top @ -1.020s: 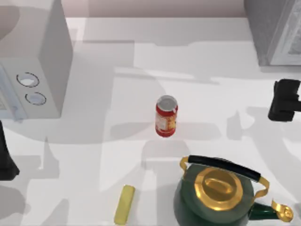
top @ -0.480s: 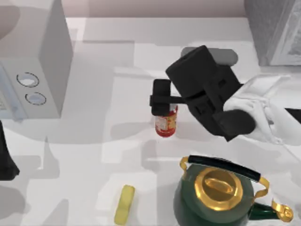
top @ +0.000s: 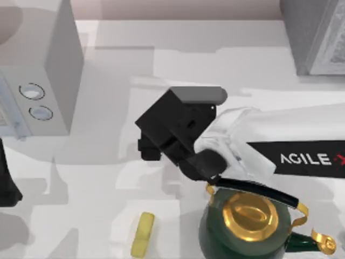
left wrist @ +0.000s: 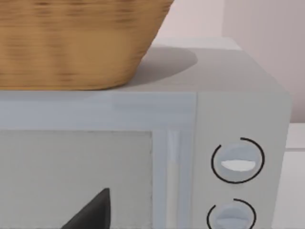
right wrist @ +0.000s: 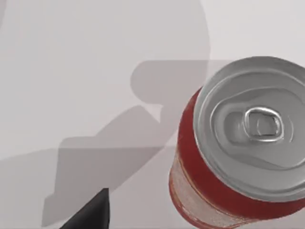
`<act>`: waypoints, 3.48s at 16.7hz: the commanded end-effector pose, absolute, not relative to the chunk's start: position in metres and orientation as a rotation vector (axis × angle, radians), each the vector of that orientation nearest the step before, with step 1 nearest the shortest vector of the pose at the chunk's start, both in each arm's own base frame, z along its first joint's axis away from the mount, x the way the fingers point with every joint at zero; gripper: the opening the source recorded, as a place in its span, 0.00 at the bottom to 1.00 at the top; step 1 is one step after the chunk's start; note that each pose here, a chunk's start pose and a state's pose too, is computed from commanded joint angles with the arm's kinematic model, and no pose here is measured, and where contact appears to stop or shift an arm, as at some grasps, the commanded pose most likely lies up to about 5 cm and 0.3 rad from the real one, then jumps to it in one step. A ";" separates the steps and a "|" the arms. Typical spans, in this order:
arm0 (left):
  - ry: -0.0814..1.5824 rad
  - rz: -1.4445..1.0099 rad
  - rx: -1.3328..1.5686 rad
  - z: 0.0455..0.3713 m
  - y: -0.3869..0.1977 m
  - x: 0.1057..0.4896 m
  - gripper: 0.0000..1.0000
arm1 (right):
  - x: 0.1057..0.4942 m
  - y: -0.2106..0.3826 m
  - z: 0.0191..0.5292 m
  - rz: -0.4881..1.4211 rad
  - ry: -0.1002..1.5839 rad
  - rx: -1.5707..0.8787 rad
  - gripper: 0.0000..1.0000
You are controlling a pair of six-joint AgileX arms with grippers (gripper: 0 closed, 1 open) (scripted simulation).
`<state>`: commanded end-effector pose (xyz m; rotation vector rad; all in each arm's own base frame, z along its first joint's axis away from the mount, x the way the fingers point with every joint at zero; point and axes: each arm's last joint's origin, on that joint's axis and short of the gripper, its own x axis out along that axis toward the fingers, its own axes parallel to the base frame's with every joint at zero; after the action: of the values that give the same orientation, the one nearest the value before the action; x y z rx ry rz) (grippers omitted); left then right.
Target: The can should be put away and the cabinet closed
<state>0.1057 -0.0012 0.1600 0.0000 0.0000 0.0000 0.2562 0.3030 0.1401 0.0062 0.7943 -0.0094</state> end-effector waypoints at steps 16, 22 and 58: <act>0.000 0.000 0.000 0.160 -0.001 0.106 1.00 | 0.299 0.302 0.098 -0.009 0.793 0.007 1.00; 0.000 0.000 0.000 0.160 -0.001 0.106 1.00 | 0.298 0.303 0.097 -0.009 0.794 0.006 0.85; 0.000 0.000 0.000 0.160 -0.001 0.106 1.00 | 0.299 0.302 0.248 -0.011 0.794 0.008 0.00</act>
<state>0.1057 -0.0012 0.1600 0.0000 0.0000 0.0000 0.2987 0.3021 0.2477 0.0079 0.7936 -0.0114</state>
